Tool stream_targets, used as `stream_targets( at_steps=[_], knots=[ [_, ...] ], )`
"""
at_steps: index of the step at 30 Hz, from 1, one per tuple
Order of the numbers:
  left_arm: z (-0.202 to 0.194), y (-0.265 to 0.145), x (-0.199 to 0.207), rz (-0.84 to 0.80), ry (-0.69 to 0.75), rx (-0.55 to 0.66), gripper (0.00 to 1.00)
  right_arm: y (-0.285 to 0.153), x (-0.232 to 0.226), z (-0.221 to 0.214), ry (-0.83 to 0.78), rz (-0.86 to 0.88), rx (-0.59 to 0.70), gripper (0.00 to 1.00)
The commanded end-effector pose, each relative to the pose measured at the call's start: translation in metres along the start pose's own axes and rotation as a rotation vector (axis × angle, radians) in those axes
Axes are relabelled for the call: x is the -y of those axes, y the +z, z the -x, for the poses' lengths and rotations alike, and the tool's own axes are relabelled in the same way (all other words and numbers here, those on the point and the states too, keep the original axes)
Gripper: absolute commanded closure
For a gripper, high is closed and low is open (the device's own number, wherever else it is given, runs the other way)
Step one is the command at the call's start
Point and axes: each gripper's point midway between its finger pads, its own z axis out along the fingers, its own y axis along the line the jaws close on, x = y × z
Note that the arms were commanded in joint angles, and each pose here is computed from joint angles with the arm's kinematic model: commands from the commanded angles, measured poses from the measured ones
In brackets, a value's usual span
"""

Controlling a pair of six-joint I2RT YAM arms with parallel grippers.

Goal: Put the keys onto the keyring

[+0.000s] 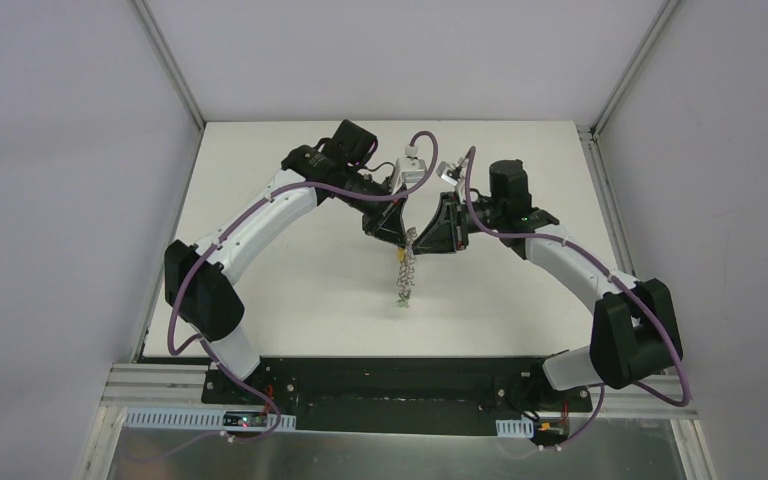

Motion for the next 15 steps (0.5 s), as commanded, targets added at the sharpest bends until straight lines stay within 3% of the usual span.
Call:
stream_targets(
  at_steps=[1, 8, 10, 15],
  knots=[
    [0.0086, 0.0003, 0.0189, -0.085, 0.005, 0.038, 1.0, -0.0043, -0.0187, 0.0214, -0.139, 0.004, 0.012, 0.76],
    [0.0059, 0.0029, 0.0253, -0.132, -0.01, 0.033, 1.0, -0.0069, -0.0215, 0.0217, -0.137, -0.016, -0.004, 0.69],
    [0.0045, 0.0035, 0.0269, -0.142, -0.012, 0.028, 1.0, -0.0072, -0.0199, 0.0239, -0.175, -0.024, -0.004, 0.62],
    [0.0021, 0.0069, 0.0277, -0.16, -0.025, 0.02, 1.0, -0.0064, -0.0211, 0.0268, -0.174, -0.018, -0.005, 0.61]
  ],
)
